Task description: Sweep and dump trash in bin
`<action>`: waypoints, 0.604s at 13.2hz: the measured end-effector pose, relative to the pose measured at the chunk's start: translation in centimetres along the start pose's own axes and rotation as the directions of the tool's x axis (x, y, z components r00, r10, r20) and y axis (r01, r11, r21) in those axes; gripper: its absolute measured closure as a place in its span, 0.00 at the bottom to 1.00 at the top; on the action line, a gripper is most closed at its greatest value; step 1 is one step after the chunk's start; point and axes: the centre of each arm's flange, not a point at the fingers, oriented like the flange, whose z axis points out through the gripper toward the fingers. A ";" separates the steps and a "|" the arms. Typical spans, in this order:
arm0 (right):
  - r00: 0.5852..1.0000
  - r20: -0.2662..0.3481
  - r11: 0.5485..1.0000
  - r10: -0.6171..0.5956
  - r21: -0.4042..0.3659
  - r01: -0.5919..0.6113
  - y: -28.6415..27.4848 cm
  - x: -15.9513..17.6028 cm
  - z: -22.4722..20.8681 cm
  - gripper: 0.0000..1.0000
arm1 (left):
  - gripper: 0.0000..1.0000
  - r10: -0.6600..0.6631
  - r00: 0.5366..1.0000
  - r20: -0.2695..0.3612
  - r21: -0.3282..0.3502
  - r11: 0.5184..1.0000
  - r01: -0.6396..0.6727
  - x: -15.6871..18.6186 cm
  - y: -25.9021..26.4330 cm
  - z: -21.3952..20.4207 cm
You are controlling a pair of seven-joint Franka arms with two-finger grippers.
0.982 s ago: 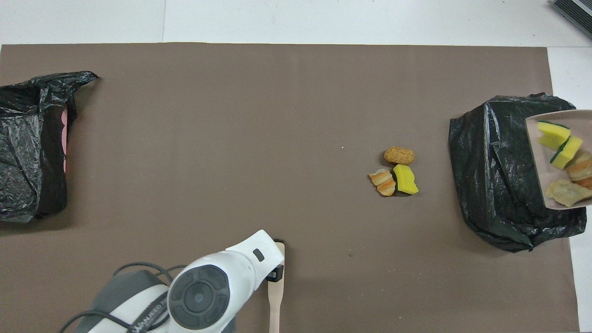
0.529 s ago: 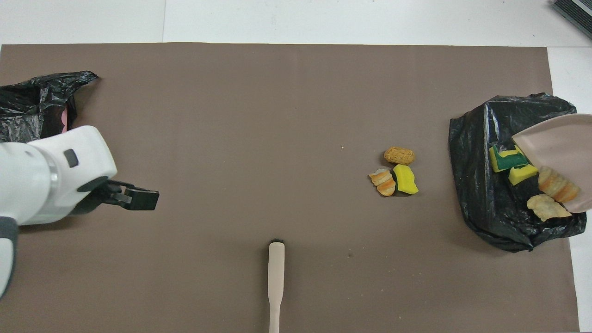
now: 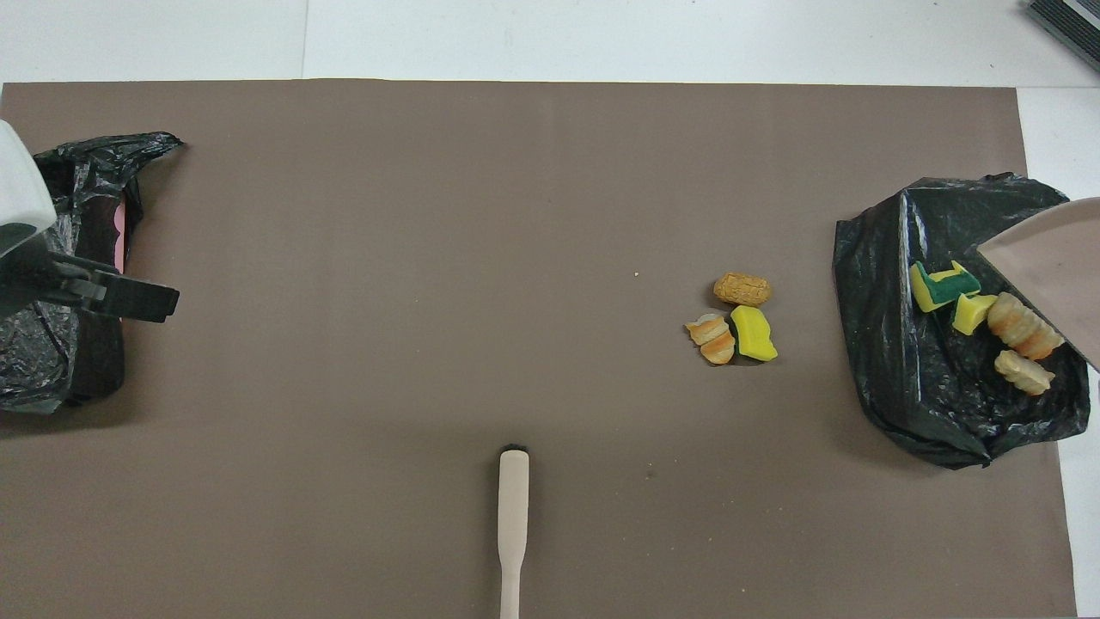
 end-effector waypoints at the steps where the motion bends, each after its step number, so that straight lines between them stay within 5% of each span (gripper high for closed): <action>1: 1.000 0.004 0.999 0.019 0.030 -0.019 -0.1 0.0 -0.6 0.68 | 0.00 -0.004 1.000 0.006 -0.002 1.000 0.004 0.3 -0.3 -0.1; 6: 0.982 -0.011 0.962 0.187 0.202 -0.181 -0.1 1.4 -3.6 0.68 | 0.00 -0.036 0.999 0.012 -0.015 0.999 0.036 0.1 -1.9 -0.5; 8: 0.932 -0.108 0.907 0.345 0.292 -0.302 -1.3 1.6 -3.5 0.68 | 0.00 -0.033 0.999 0.015 -0.017 0.999 0.034 0.1 -1.8 -0.5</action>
